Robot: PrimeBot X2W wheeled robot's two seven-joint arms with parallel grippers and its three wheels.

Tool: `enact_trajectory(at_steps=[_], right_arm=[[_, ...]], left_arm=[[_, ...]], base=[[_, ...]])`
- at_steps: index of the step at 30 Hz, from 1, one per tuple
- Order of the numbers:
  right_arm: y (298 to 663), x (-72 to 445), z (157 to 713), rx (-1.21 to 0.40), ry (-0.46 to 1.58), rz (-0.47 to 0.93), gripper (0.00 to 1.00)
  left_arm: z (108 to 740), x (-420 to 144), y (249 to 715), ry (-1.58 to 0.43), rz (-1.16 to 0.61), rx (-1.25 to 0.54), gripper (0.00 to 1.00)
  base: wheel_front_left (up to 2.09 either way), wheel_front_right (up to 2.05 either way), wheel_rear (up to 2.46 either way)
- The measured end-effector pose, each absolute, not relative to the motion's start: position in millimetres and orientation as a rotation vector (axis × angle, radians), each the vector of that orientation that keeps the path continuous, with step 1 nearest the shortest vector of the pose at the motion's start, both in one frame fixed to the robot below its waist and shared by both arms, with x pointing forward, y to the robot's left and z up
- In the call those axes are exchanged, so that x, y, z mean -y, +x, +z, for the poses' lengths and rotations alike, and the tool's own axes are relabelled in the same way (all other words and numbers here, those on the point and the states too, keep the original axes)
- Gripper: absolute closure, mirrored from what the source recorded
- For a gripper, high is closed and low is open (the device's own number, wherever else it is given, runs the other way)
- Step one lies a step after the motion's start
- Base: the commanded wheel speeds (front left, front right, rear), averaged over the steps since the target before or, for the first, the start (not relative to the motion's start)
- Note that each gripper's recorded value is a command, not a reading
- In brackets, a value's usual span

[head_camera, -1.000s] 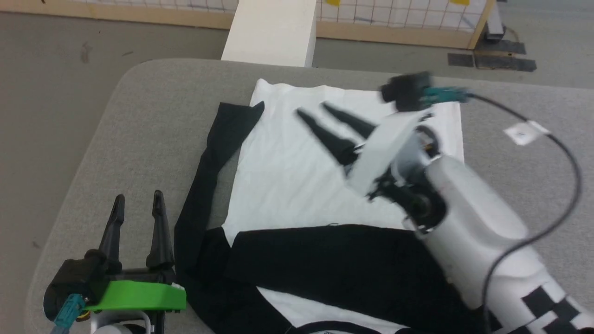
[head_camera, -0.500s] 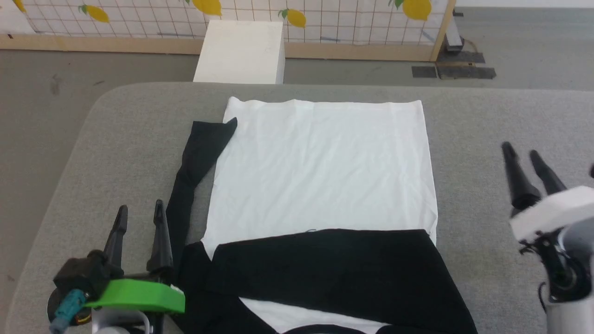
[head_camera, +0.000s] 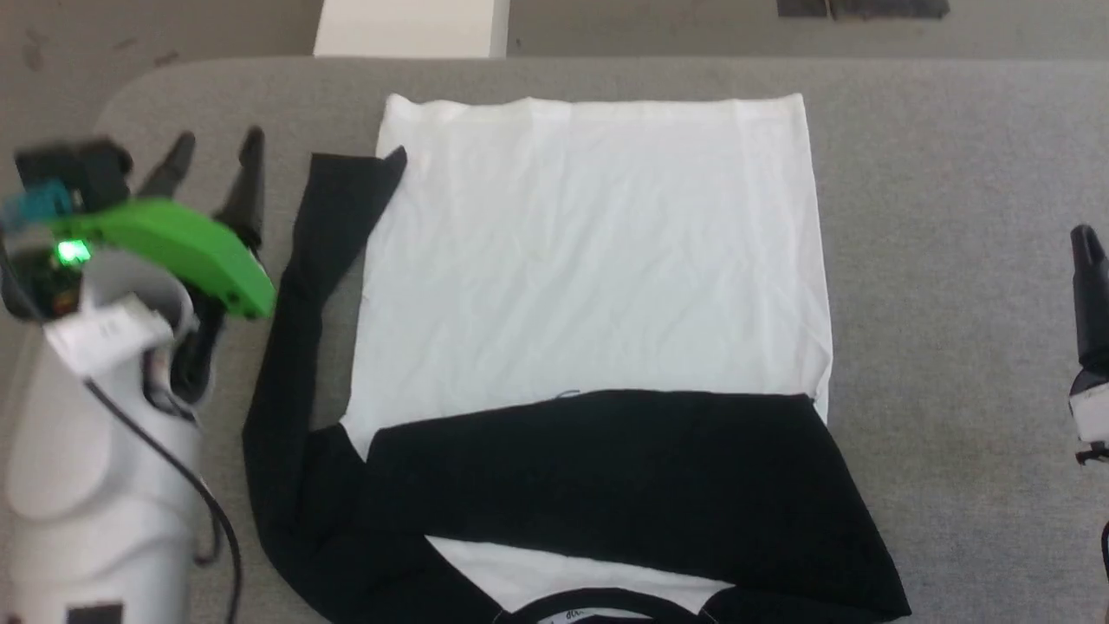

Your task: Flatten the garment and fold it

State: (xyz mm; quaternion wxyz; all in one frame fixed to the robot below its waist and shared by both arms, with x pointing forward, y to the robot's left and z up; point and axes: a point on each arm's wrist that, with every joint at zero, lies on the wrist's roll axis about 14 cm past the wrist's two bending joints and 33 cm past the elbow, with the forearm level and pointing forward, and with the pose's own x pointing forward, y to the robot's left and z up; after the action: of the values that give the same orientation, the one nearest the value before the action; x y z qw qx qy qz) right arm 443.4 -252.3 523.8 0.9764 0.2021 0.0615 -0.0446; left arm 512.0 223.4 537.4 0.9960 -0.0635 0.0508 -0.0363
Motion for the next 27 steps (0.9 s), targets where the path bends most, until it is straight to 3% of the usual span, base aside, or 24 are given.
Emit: enact_trajectory(at_steps=[5, 12, 25, 27], right_arm=[[455.6, 256.9, 508.3, -0.15, 0.395, -0.107, 0.0], [462.1, 267.3, 470.6, -0.228, 0.392, -0.151, 0.0], [466.8, 279.5, 432.4, -0.306, 0.355, -0.198, 0.0], [467.8, 277.8, 429.8, -0.314, 0.354, -0.193, 0.0]], left_arm=[[508.1, -225.0, 556.6, -0.056, -0.112, -0.347, 0.0], [450.7, -223.7, 583.3, 0.014, -0.151, -0.646, 0.0], [365.2, -231.9, 590.5, 0.13, -0.141, -0.895, 0.0], [362.3, -232.6, 591.8, 0.118, -0.134, -0.906, 0.78]], base=[[0.0, 0.0, 0.0], [0.0, 0.0, 0.0], [0.0, 0.0, 0.0], [0.0, 0.0, 0.0]])
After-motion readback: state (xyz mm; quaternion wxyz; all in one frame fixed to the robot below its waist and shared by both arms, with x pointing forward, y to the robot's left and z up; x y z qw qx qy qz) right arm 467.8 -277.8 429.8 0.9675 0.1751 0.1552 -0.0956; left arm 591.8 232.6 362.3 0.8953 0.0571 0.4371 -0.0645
